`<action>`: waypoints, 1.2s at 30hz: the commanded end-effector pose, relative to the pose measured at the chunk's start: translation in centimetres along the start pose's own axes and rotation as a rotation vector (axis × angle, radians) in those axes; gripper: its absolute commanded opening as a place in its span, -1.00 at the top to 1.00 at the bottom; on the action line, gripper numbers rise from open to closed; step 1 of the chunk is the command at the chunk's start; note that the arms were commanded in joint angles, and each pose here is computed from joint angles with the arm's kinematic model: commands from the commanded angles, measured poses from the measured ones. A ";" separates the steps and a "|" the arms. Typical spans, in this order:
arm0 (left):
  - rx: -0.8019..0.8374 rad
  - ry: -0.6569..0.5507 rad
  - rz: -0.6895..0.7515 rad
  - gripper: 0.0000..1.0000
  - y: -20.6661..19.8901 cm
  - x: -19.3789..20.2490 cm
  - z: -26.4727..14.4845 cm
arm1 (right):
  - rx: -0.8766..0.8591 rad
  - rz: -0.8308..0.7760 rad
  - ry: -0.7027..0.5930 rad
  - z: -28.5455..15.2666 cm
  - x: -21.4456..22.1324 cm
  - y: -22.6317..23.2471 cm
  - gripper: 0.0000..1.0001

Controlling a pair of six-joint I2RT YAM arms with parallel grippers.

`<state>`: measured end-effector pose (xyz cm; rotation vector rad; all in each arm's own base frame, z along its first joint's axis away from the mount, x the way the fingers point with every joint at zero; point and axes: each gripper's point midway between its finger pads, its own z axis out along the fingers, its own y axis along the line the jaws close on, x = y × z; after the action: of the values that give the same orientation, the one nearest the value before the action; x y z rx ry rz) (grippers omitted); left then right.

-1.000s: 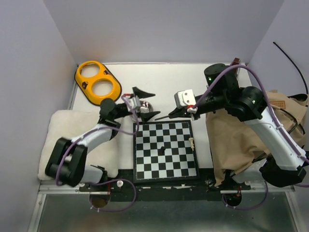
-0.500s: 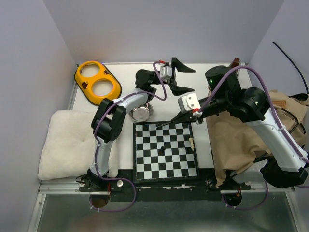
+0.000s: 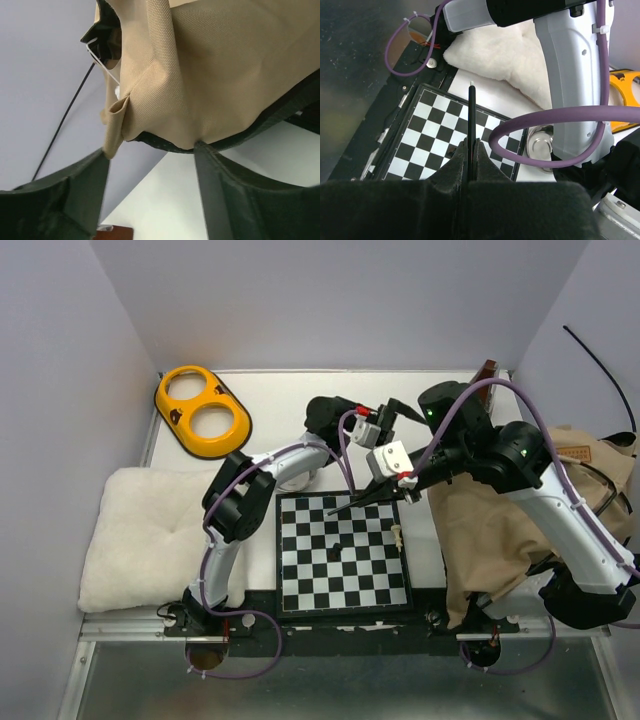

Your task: Set up the pet tent

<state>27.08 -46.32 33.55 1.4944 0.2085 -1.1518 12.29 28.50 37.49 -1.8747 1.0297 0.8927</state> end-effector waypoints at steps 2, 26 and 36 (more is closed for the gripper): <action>0.107 -0.073 0.486 -0.27 -1.0 -4.9 0.5 | -0.066 0.050 0.014 -0.4 0.7 2.5 0.99; -0.051 0.045 0.293 1.00 -1.1 -5.0 -6.3 | 0.074 0.103 0.150 -0.7 3.3 0.1 0.99; -0.175 0.136 0.146 1.00 -3.2 -5.6 -11.5 | 0.386 0.204 0.422 -4.0 8.0 -4.3 0.99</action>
<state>29.27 -36.84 30.71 1.4288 0.5405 -1.1481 17.35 28.09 35.17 -1.7977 1.2582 0.6289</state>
